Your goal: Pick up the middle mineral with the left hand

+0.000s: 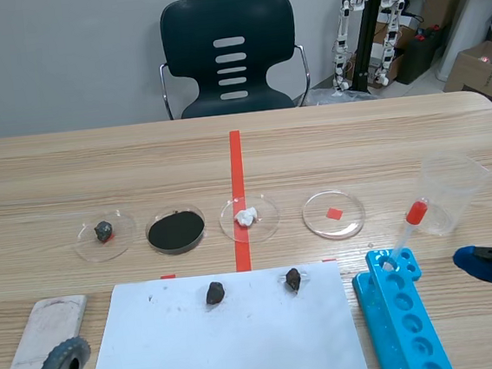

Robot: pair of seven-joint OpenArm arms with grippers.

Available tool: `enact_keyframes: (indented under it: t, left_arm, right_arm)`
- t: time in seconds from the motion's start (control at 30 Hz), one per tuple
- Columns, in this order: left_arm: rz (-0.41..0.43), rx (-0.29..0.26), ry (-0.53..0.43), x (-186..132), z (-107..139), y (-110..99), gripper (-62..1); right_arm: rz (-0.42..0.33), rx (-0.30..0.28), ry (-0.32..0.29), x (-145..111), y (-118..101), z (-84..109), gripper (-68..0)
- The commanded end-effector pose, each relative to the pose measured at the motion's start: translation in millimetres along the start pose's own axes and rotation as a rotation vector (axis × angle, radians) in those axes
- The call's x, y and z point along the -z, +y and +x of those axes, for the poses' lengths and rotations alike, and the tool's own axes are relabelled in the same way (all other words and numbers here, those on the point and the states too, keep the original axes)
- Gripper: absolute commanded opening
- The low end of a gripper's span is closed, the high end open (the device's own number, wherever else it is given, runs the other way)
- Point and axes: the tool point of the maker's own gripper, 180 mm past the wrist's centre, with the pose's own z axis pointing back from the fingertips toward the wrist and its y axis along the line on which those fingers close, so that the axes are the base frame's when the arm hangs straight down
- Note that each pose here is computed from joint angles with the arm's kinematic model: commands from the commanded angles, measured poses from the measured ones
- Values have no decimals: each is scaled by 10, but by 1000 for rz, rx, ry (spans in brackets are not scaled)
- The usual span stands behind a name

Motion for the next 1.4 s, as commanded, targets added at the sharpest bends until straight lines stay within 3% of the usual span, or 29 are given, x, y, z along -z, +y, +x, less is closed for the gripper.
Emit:
enact_keyframes:
  t: [0.0,0.83,0.9,1.0,1.13,1.37]
  left_arm:
    - [-3,-4,-30,22,75,-1,14]
    - [-3,-7,-28,26,66,-6,14]
    - [-3,-1,10,52,-3,8,14]
    - [-10,10,147,119,-252,35,14]
    - [-32,-42,279,202,-488,18,14]
    - [-26,-236,399,480,-657,2,14]
  right_arm:
    - [-5,-1,-33,20,-28,77,4]
    - [-5,-1,-33,20,-28,77,4]
    - [-5,-1,-33,20,-28,77,4]
    - [-5,-1,-33,20,-28,77,4]
    - [-5,-1,-33,20,-28,77,4]
    - [-5,-1,-33,20,-28,77,4]
